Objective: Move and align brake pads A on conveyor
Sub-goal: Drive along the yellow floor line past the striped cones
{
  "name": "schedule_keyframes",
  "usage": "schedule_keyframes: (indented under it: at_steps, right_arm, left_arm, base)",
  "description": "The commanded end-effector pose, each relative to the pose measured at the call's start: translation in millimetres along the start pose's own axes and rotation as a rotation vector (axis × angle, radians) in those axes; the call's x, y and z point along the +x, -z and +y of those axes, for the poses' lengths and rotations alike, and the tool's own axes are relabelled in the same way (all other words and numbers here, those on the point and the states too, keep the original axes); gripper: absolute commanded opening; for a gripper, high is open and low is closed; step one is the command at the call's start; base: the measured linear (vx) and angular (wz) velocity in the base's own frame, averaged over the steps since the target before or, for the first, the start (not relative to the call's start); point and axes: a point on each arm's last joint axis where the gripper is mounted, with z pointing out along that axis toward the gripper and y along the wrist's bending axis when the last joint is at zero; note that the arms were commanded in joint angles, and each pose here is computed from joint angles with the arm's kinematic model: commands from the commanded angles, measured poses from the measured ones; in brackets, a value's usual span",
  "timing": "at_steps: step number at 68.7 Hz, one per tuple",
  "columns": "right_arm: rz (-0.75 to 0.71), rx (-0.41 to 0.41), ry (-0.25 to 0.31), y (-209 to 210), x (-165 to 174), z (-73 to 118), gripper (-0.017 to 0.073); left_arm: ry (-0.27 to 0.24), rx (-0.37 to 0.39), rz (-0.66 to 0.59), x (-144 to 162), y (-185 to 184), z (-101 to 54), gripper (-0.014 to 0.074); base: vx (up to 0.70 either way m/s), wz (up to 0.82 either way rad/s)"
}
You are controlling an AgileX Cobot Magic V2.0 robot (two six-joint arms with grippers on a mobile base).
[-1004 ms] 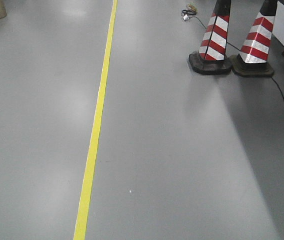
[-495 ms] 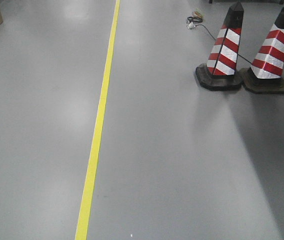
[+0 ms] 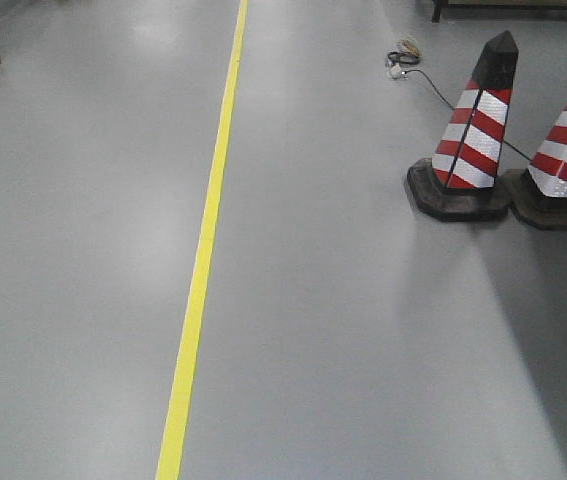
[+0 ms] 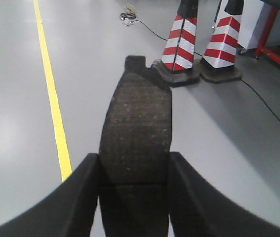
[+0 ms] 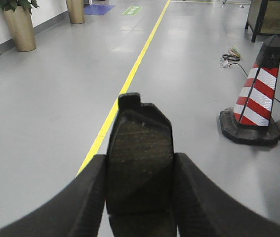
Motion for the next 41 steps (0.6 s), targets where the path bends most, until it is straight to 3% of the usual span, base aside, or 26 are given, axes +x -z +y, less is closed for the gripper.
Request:
schedule_keyframes:
  at_steps: [1,41]
  right_arm:
    - [-0.107,-0.016,0.025,3.0,-16.3,1.4,0.0032]
    - [-0.107,-0.016,0.025,3.0,-16.3,1.4,0.0032]
  left_arm:
    - [0.003,0.018,-0.107,-14.9,3.3,-1.9,0.0083]
    - [0.003,0.018,-0.107,-14.9,3.3,-1.9,0.0083]
  base:
    - [0.51,0.02]
    - [0.51,0.00]
